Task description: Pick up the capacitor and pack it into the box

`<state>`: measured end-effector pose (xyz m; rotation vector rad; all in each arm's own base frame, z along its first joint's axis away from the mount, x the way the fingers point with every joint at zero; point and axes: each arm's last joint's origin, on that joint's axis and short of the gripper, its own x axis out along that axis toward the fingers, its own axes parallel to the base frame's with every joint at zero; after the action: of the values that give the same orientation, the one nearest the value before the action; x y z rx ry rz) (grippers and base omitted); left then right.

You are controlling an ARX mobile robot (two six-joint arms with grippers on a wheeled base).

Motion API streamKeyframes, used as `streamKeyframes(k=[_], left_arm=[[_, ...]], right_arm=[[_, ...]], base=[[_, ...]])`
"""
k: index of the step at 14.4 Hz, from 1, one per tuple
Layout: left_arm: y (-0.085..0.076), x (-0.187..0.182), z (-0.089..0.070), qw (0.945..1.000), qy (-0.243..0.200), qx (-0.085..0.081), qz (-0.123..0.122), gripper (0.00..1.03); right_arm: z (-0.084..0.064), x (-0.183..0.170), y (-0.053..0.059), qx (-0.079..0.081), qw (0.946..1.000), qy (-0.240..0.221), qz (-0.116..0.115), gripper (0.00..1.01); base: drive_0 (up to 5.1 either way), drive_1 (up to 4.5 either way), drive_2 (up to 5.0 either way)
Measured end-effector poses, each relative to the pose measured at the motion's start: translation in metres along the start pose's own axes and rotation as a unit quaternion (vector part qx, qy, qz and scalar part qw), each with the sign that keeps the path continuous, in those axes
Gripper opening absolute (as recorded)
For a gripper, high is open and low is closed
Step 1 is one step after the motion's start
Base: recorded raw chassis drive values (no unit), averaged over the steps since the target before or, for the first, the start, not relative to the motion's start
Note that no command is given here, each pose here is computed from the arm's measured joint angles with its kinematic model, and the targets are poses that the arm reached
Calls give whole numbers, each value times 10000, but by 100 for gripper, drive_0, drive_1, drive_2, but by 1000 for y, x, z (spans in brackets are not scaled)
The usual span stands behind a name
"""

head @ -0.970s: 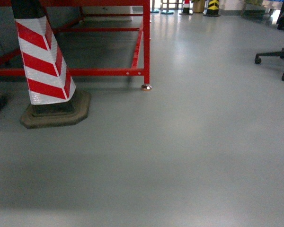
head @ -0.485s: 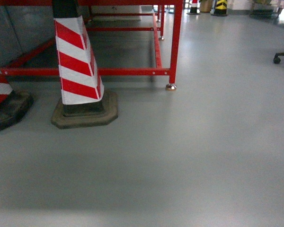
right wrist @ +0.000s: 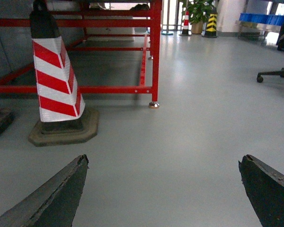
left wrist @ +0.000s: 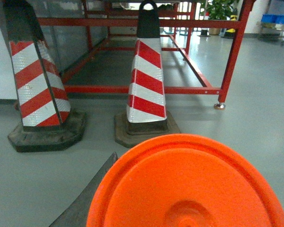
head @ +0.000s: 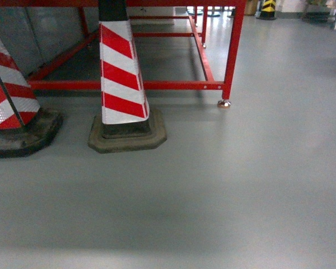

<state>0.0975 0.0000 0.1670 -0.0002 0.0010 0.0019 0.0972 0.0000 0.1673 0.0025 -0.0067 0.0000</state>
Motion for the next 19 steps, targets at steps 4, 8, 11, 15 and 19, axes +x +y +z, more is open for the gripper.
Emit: streamKeyframes(k=[4,8,11,15,19], left_arm=[[0,0,0,10000,6,0,-2,44],[0,0,0,10000,-11,0,-2,44],[0,0,0,10000,15,0,8,44],[0,0,0,10000,6,0,-6,44],[0,0,0,10000,6,0,-6,44]], right_arm=[[0,0,0,0,10000,13,-2,98],[-1,0,0,0,10000,27,6,98],[0,0,0,0,10000,-2,17,98],[0,0,0,0,10000,21,13,98],[0,0,0,0,10000,21,13,98]], base=[[-495,246,246],[-353,174,174],[0,0,0],[0,0,0],[0,0,0]])
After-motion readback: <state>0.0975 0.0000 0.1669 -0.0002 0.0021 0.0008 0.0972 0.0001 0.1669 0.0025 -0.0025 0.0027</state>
